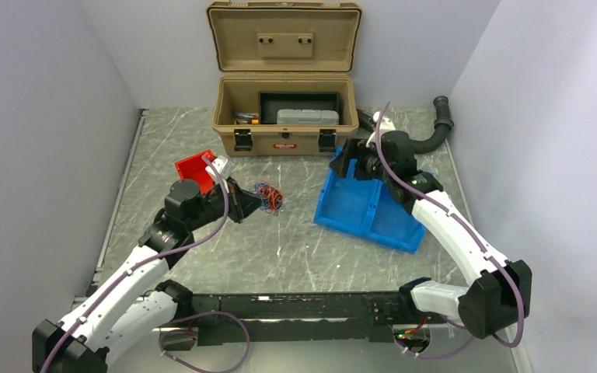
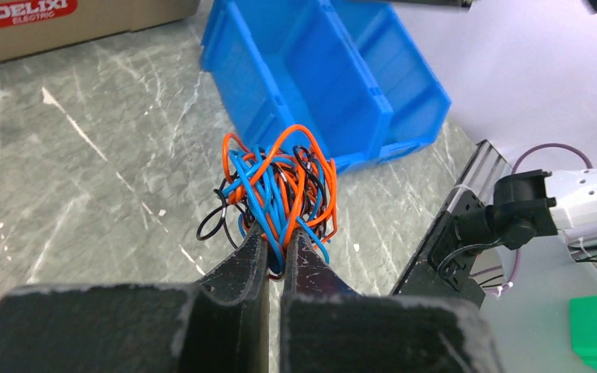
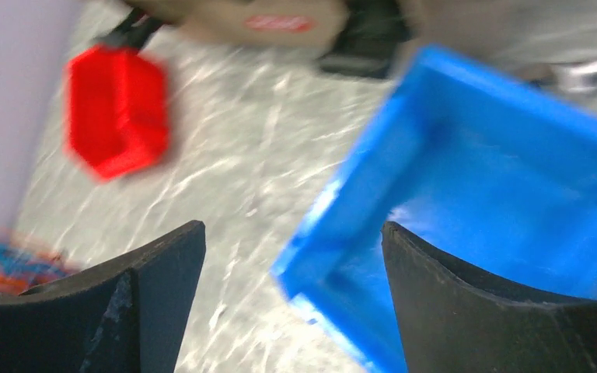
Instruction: Untangle the cables
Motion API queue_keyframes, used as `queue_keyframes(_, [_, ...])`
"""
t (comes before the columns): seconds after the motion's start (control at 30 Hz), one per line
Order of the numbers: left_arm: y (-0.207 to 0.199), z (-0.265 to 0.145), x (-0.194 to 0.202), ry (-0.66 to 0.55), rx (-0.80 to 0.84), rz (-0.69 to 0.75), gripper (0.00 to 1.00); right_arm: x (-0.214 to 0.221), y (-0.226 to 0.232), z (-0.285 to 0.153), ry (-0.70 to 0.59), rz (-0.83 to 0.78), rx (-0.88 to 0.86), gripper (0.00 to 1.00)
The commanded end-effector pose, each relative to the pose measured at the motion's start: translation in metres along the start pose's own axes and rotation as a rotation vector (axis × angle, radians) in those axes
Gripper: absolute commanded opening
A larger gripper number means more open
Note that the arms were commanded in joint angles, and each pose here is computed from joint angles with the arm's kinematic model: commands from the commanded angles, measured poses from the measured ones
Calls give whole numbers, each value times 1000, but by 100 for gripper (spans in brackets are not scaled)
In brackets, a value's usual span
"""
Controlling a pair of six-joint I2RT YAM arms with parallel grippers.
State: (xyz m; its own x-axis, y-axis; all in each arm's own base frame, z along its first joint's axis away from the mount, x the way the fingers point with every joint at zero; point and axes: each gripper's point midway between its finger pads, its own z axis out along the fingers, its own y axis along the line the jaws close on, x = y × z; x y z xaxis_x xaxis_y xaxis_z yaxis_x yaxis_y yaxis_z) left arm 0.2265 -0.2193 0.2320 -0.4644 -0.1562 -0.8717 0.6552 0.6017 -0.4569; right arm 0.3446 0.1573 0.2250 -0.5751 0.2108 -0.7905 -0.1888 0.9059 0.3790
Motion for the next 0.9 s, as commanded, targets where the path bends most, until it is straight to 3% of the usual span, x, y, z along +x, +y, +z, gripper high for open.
queue_keyframes(0.0, [-19,1,-19,-91,102,33,0,32,98,-27,49,-94,-593,81])
queue_keyframes(0.23, [-32,2,-18,-104,198,7,0,72,151,-75,61,-198,-1038,79])
queue_keyframes(0.37, [-49,4,-19,-80,300,-5,0,80,161,-75,67,-238,-1040,79])
queue_keyframes(0.43, [-54,5,-20,-77,333,-12,0,80,166,-77,57,-254,-1064,74])
queue_keyframes(0.63, [-56,11,-18,-28,357,-31,0,80,178,-78,45,-260,-1098,71])
queue_keyframes(0.8, [-59,14,-18,-6,374,-47,0,84,191,-78,38,-241,-1137,55])
queue_keyframes(0.87, [-60,14,-17,1,384,-52,0,87,194,-75,46,-234,-1135,38])
